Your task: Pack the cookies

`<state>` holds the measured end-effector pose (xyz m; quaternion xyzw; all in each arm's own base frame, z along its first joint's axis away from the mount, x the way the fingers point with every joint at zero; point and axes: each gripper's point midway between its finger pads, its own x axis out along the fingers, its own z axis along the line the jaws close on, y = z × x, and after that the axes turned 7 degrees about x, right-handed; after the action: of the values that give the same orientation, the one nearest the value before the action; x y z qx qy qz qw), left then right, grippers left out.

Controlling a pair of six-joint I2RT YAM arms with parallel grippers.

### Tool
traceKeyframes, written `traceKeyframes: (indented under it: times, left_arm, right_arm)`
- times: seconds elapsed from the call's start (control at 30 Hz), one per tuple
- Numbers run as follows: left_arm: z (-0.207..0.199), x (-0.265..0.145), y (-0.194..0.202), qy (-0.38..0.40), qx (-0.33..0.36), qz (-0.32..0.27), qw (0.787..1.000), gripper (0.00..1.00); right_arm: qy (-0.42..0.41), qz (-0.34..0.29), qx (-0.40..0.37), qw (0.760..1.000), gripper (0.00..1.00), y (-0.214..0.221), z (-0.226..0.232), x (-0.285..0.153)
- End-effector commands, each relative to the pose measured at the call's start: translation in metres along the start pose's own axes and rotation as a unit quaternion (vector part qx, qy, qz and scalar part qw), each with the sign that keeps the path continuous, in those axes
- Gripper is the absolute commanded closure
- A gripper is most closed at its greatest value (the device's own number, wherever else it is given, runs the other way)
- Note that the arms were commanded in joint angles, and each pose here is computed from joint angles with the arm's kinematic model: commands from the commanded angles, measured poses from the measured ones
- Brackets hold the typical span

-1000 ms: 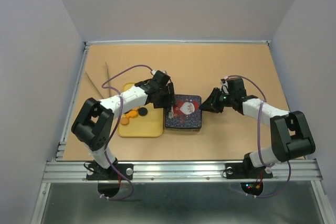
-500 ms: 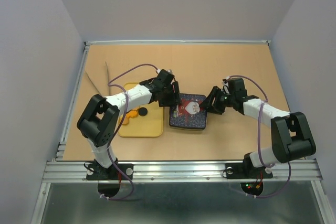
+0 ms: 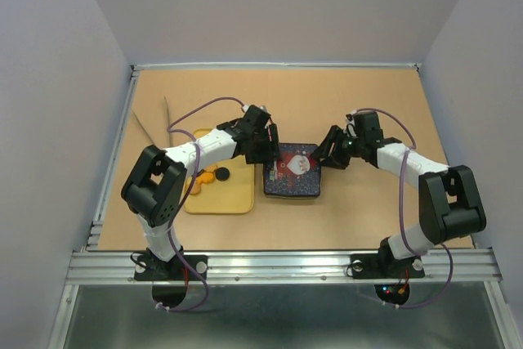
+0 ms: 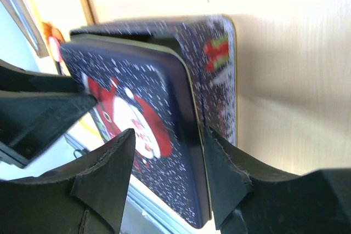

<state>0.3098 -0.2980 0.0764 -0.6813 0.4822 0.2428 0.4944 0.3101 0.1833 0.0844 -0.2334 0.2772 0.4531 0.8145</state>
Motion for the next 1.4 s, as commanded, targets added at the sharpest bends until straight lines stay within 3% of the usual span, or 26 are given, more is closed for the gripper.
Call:
traceKeyframes:
  times: [0.0,1.37]
  left_arm:
    - [-0.013,-0.011,-0.024,0.014,0.009,-0.029,0.999,0.27]
    - [0.036,0.024,-0.07,0.001,0.021,-0.01,1.0,0.27]
  right_arm:
    - [-0.018,-0.032,-0.028,0.999,0.42,-0.031,0.024,-0.007]
    - [0.026,-0.032,-0.005,0.999,0.47,-0.076,0.011,0.037]
